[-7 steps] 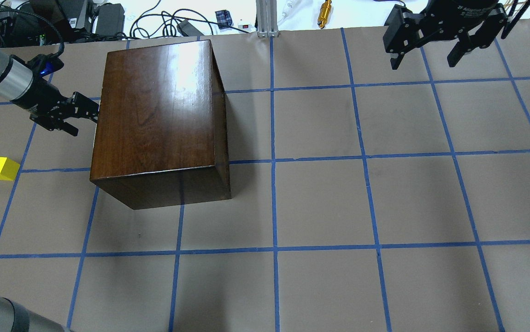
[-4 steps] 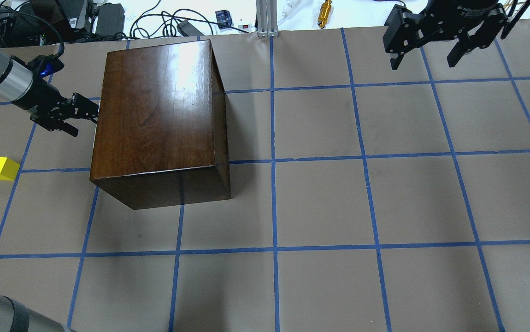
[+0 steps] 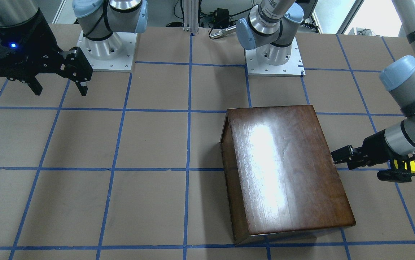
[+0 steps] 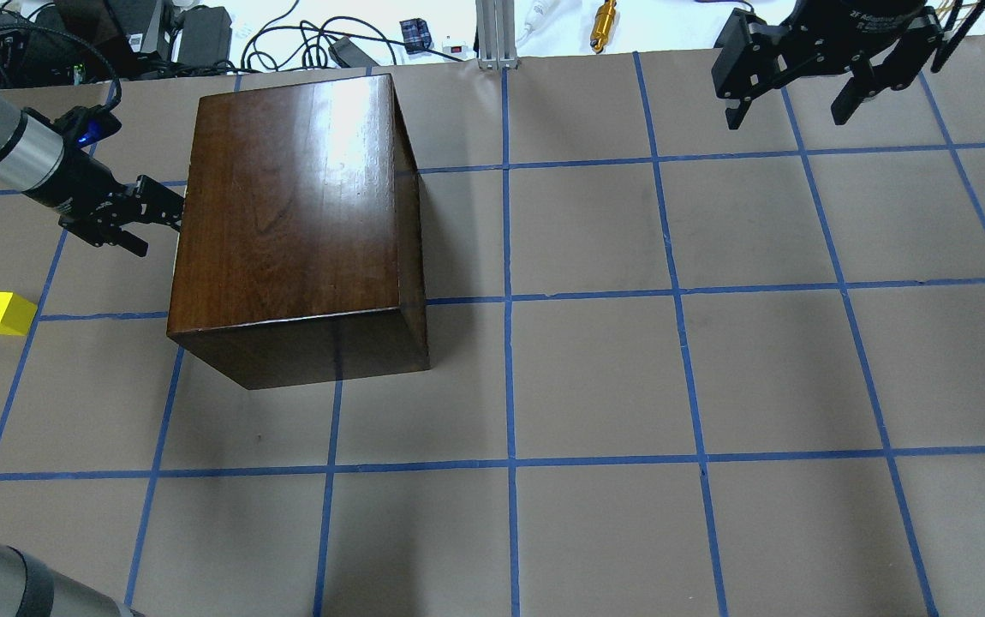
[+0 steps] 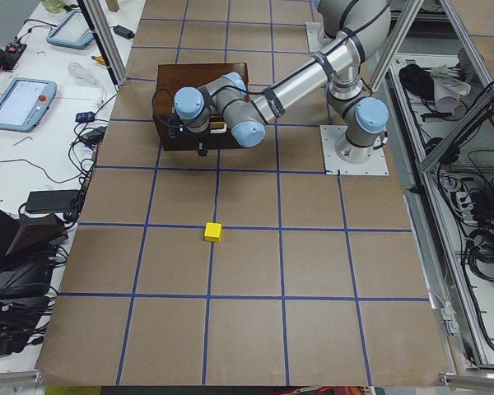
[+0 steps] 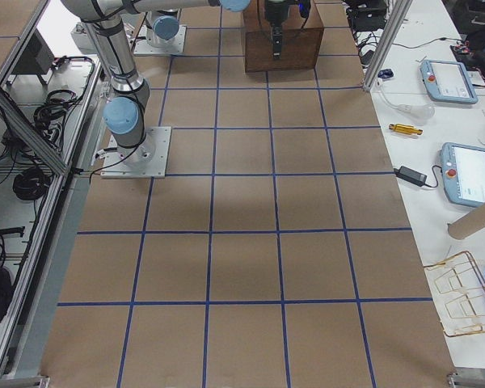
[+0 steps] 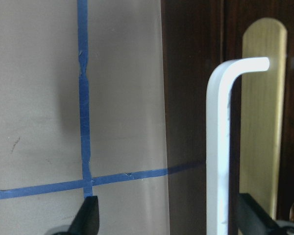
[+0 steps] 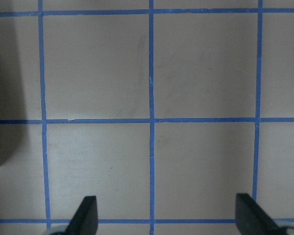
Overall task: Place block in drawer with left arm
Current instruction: 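Pull the drawer open with the left gripper, away from the cabinet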
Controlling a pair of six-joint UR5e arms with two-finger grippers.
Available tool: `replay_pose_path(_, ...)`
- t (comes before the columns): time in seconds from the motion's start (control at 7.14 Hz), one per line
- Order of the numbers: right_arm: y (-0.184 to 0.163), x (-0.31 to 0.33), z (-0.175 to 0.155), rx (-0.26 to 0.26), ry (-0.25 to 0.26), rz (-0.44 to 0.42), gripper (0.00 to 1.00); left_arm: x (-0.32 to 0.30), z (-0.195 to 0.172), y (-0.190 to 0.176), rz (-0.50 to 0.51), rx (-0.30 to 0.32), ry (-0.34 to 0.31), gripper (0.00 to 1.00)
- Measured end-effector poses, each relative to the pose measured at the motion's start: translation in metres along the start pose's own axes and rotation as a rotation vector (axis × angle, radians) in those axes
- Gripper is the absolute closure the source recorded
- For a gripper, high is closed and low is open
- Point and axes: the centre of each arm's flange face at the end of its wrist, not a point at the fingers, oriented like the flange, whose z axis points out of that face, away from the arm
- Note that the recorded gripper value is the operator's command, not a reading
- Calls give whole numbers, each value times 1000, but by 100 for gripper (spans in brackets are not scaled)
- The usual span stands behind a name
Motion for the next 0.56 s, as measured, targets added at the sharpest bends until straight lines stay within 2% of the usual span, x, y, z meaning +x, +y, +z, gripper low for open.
replay_pose_path(0.56,0,0,0,0,0,0,0,-4,7,-3,-2,0,0,2)
